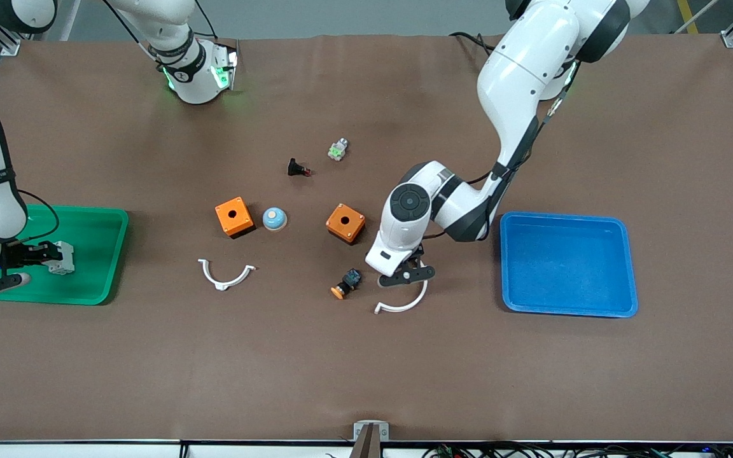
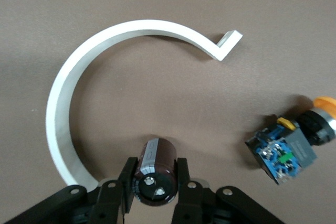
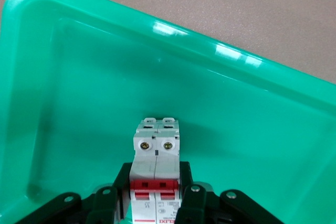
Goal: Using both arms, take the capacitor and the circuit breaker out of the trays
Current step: 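Lift the capacitor from the blue tray and carry it toward the white arc, then lower the capacitor beside the white arc and open the left gripper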
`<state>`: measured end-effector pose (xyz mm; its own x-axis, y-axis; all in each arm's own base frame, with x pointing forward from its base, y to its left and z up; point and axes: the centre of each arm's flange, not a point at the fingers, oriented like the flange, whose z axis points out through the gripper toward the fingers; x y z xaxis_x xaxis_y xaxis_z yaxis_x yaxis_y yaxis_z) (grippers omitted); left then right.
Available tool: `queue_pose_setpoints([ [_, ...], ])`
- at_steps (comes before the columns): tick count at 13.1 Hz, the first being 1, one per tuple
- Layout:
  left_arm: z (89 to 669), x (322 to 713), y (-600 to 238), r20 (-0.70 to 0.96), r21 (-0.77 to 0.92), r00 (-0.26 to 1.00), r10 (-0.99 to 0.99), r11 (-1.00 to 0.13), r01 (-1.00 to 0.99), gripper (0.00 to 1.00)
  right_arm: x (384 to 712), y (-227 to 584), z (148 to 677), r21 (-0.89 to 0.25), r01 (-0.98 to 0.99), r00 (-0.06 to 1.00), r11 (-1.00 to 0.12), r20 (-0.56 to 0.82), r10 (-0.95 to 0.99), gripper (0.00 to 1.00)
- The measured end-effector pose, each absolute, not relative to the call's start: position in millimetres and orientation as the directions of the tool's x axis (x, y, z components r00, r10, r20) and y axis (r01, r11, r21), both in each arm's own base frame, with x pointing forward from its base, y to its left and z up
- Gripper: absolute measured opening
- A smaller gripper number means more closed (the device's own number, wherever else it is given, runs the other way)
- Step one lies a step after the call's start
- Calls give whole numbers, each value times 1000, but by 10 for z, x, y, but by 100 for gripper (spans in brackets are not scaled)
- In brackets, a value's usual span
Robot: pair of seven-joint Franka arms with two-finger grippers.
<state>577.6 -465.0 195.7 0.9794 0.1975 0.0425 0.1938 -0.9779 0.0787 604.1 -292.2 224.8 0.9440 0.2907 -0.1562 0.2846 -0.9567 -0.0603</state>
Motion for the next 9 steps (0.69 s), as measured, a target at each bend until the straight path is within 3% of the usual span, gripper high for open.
queue_pose_setpoints([
  [1,1922,5790,-4637,44,79,979,200,-977,196,39,6047,-2921,2273,-62,285,944,-957,-158,291,40],
  [7,2437,6013,-4540,87,76,972,217,-975,210,100,6234,-2733,3319,-81,295,934,-952,-188,305,40],
  [9,3015,6203,-4245,109,46,968,227,-974,223,100,6310,-2464,3711,-64,263,944,-963,-190,271,40],
])
